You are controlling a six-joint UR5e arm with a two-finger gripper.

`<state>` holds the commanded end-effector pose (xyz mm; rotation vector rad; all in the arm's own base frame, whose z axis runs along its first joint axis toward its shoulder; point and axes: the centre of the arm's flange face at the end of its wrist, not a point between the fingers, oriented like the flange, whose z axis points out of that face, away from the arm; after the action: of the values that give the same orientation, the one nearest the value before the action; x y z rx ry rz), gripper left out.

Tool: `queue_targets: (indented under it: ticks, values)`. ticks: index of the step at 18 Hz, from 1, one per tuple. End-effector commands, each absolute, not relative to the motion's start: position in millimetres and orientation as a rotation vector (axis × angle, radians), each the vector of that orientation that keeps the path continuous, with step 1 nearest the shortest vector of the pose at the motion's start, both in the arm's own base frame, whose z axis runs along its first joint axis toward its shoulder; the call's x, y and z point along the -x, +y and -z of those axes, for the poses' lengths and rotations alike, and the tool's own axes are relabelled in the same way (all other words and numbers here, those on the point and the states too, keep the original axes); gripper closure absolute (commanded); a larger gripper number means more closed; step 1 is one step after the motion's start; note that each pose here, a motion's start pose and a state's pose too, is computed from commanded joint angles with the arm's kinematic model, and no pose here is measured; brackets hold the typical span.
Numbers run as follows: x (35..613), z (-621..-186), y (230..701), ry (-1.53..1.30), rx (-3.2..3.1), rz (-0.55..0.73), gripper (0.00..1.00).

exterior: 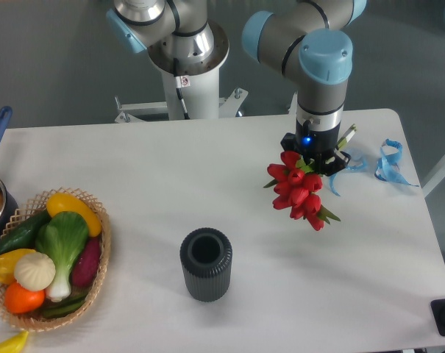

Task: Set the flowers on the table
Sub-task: 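Lower the gripper holding the red tulips toward the table surface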

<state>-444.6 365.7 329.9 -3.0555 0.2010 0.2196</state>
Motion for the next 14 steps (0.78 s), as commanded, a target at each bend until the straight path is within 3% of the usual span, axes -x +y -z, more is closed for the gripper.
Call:
queue_targets:
  ticks: [14]
  values:
    - [431.2, -286.4, 389.8, 0.13, 3.126, -0.143, 1.0]
